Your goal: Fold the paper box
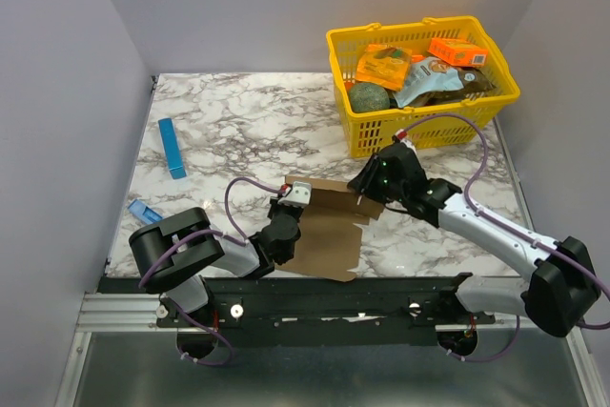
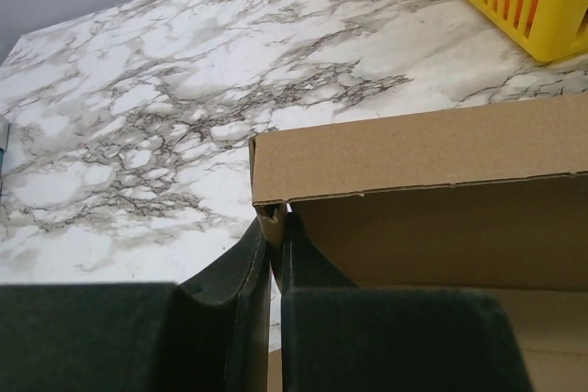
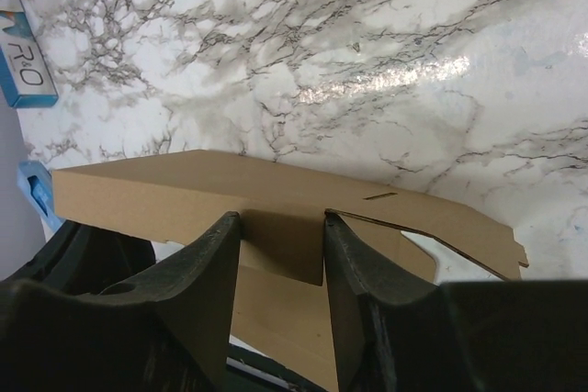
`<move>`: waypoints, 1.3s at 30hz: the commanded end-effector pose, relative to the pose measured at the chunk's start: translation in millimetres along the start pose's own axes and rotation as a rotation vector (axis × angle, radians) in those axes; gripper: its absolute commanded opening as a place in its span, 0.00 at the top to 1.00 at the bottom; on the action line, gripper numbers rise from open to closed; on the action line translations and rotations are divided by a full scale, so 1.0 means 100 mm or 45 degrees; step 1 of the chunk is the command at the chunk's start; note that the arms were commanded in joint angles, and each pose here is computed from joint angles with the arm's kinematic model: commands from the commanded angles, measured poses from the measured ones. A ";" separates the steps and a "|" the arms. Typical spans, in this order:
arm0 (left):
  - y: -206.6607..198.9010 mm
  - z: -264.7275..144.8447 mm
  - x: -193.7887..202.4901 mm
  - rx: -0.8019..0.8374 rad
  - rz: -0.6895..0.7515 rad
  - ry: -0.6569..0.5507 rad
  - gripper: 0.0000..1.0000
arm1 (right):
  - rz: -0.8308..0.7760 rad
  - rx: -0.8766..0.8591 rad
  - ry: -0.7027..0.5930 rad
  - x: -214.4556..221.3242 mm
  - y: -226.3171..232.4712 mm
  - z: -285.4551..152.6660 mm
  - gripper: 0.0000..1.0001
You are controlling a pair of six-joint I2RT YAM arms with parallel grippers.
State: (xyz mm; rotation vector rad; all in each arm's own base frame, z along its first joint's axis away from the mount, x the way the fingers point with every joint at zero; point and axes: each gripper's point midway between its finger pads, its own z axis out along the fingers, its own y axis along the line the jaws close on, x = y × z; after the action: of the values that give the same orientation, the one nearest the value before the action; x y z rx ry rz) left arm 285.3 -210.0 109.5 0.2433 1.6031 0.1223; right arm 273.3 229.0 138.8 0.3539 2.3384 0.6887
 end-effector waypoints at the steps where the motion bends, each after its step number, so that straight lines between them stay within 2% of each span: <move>1: -0.10 -0.05 0.02 0.052 0.068 -0.009 1.00 | -0.001 0.020 0.090 0.22 -0.12 0.01 0.52; 3: -0.05 -0.05 0.01 0.015 0.070 -0.009 1.00 | -0.027 0.046 0.078 0.21 -0.17 -0.03 0.45; 4: -0.03 -0.05 0.02 0.005 0.076 -0.008 1.00 | -0.037 0.063 0.075 0.21 -0.22 -0.05 0.37; 7: 0.01 -0.06 0.01 -0.012 0.041 -0.012 1.00 | -0.076 0.065 0.063 0.29 -0.38 -0.17 0.24; 11: -0.02 -0.04 0.04 0.040 -0.034 0.020 1.00 | -0.166 -0.043 0.059 0.41 -0.46 -0.33 0.20; 12: -0.04 -0.03 0.04 0.057 -0.050 0.033 1.00 | -0.188 -0.064 0.063 0.44 -0.47 -0.35 0.20; 13: -0.08 0.02 -0.06 0.097 -0.142 0.028 1.00 | -0.196 -0.057 0.073 0.50 -0.55 -0.36 0.21; 14: -0.08 0.02 0.04 0.113 -0.100 0.099 1.00 | -0.198 -0.090 0.069 0.52 -0.53 -0.39 0.24; 16: -0.09 0.05 0.02 0.148 -0.163 0.141 1.00 | -0.201 -0.095 0.088 0.62 -0.62 -0.38 0.33; 17: -0.11 0.07 0.13 0.194 -0.186 0.212 1.00 | -0.199 -0.114 0.077 0.62 -0.62 -0.39 0.34; 20: -0.09 0.05 0.20 0.218 -0.208 0.277 1.00 | -0.197 -0.148 0.109 0.74 -0.67 -0.39 0.35; 26: -0.13 0.04 0.13 0.255 -0.218 0.287 1.00 | -0.189 -0.125 0.093 0.70 -0.65 -0.25 0.40; 29: -0.13 0.03 0.13 0.263 -0.234 0.293 1.00 | -0.181 -0.027 0.033 0.61 -0.74 -0.14 0.42; 35: -0.03 0.04 0.09 0.241 -0.282 0.292 1.00 | -0.119 0.121 0.017 0.58 -0.90 -0.05 0.42; 39: -0.01 0.03 0.06 0.248 -0.298 0.279 1.00 | -0.105 0.129 0.009 0.60 -0.93 -0.02 0.41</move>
State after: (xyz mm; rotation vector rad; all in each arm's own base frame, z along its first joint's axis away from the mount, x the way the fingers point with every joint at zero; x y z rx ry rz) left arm 290.7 -210.2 101.3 0.2129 1.8456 -0.1557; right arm 209.1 178.0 49.7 0.2367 2.4408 0.5596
